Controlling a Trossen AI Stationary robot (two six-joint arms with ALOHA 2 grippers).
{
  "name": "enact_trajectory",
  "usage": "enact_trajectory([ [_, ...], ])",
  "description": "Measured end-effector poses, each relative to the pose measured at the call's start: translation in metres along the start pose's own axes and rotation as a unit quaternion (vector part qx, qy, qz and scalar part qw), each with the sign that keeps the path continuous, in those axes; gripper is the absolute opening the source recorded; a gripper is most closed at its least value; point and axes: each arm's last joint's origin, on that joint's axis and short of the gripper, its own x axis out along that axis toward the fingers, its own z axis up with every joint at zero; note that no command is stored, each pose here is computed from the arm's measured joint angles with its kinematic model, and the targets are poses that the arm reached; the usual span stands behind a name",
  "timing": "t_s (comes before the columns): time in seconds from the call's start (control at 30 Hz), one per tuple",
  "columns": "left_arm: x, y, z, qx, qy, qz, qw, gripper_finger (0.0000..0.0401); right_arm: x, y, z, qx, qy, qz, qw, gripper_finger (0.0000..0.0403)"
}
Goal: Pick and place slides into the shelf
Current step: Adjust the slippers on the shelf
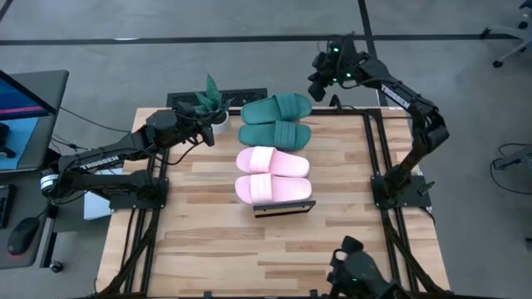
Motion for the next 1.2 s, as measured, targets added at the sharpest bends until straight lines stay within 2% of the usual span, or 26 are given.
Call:
enact_trajectory([
  [0.17, 0.0, 0.0, -0.001, 0.005, 0.004, 0.001, 1.0, 0.0, 0.009, 0.007, 0.02, -0.031, 0.033, 0.015, 0.999, 0.0],
  [0.47, 0.0, 0.001, -0.002, 0.008, 0.011, 0.004, 1.0, 0.0, 0.023, 0.01, 0.036, -0.095, 0.099, 0.034, 0.99, 0.0],
  [0.87, 0.0, 0.001, -0.003, 0.009, 0.017, 0.005, 1.0, 0.0, 0.025, 0.011, 0.039, -0.122, 0.095, 0.033, 0.987, 0.0],
  [1.2, 0.0, 0.001, -0.003, 0.008, 0.018, 0.002, 1.0, 0.0, 0.027, 0.024, 0.04, -0.142, 0.106, 0.053, 0.983, 0.0],
])
